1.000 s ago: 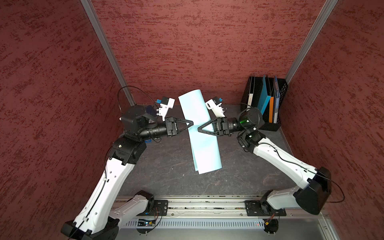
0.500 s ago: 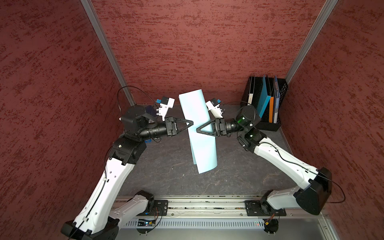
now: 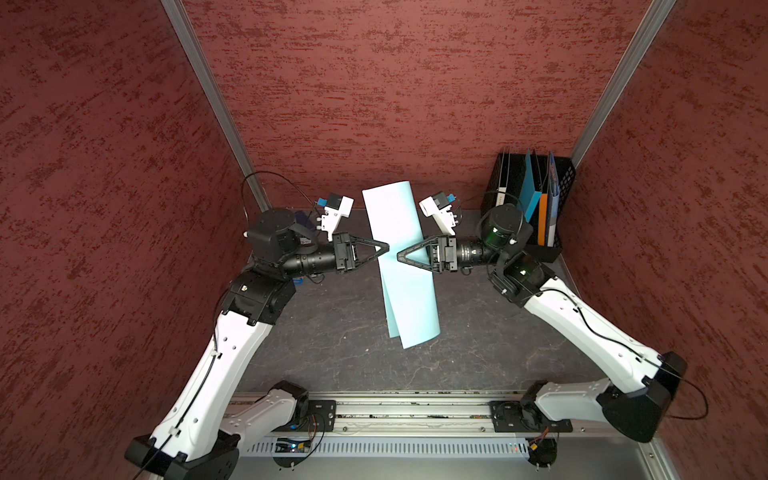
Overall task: Fold the rectangular paper in half along the long edge
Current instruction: Fold the paper.
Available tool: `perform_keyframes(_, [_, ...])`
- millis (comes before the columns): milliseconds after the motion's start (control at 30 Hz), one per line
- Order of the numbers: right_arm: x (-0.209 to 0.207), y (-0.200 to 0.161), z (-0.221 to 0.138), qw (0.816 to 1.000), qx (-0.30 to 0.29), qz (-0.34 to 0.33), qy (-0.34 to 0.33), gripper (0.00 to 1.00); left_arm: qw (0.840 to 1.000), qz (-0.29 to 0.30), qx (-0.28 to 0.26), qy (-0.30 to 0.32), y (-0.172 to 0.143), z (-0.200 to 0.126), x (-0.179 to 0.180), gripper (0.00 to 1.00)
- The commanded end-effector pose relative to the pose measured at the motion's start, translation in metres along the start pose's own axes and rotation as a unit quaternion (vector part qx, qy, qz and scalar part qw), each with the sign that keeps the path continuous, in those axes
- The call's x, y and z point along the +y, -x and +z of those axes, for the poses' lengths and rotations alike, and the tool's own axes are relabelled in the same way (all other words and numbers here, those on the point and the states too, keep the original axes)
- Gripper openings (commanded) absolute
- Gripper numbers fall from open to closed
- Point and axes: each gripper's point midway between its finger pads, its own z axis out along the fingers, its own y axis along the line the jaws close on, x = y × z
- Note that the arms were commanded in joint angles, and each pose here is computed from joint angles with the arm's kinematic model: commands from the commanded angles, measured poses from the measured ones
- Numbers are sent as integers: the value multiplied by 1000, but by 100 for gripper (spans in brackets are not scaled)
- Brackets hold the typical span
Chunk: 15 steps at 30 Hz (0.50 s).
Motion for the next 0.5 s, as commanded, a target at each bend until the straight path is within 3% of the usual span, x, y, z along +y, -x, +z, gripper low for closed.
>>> perform_keyframes(0, [4, 11, -9, 999, -30, -28, -27, 71, 999, 12, 15, -26, -3, -1, -14, 0])
perform_keyframes(267, [-9, 23, -23, 996, -60, -36, -60, 70, 993, 17, 67, -91, -16, 4, -34, 0])
perform_keyframes(467, [8, 30, -29, 997, -58, -44, -33, 69, 987, 24, 102, -123, -24, 9, -40, 0])
